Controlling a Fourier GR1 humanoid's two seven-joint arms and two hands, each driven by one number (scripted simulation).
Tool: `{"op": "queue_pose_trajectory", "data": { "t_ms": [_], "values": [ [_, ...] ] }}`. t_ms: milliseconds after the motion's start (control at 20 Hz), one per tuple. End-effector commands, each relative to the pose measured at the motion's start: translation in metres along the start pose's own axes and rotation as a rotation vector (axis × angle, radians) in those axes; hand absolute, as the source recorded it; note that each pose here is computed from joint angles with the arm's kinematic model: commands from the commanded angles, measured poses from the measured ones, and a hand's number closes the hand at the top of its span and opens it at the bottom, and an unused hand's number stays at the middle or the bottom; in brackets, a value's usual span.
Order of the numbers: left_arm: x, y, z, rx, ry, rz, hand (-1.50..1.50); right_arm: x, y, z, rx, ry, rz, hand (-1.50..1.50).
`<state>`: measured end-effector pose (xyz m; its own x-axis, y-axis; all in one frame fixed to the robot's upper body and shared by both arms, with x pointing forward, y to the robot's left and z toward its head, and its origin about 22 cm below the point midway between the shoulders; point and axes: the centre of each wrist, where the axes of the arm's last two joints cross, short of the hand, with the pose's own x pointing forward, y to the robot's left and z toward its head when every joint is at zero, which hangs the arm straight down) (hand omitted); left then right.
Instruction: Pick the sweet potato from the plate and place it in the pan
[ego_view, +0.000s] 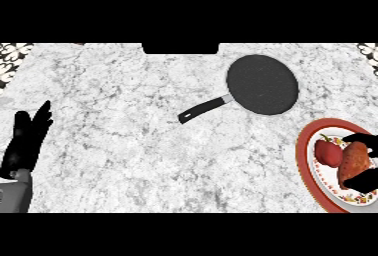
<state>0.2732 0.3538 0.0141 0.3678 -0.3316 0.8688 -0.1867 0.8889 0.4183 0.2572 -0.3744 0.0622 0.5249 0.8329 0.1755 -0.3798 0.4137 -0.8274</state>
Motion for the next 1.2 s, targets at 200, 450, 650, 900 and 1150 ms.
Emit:
{"op": "queue_pose_trajectory", "data": {
  "t_ms": [200, 450, 650, 900, 1150],
  "values": [
    [-0.004, 0.002, 0.005, -0.006, 0.014, 0.000, 0.00, -0.008, 0.019, -0.005, -0.097, -0.024, 0.096, 1.50],
    [-0.009, 0.015, 0.010, 0.001, -0.007, -0.007, 0.00, -0.003, 0.012, 0.019, -0.126, -0.041, 0.050, 1.50],
    [0.002, -0.007, -0.002, -0.015, 0.003, 0.013, 0.00, -0.024, 0.010, 0.016, -0.164, 0.019, 0.017, 1.50],
    [-0.019, -0.004, 0.004, 0.007, 0.020, 0.018, 0.00, 0.006, 0.048, 0.087, -0.281, 0.096, -0.038, 1.50],
    [-0.019, 0.013, 0.015, 0.015, 0.014, -0.002, 0.00, 0.019, 0.006, 0.115, -0.668, -0.075, -0.043, 1.50]
  ]
}}
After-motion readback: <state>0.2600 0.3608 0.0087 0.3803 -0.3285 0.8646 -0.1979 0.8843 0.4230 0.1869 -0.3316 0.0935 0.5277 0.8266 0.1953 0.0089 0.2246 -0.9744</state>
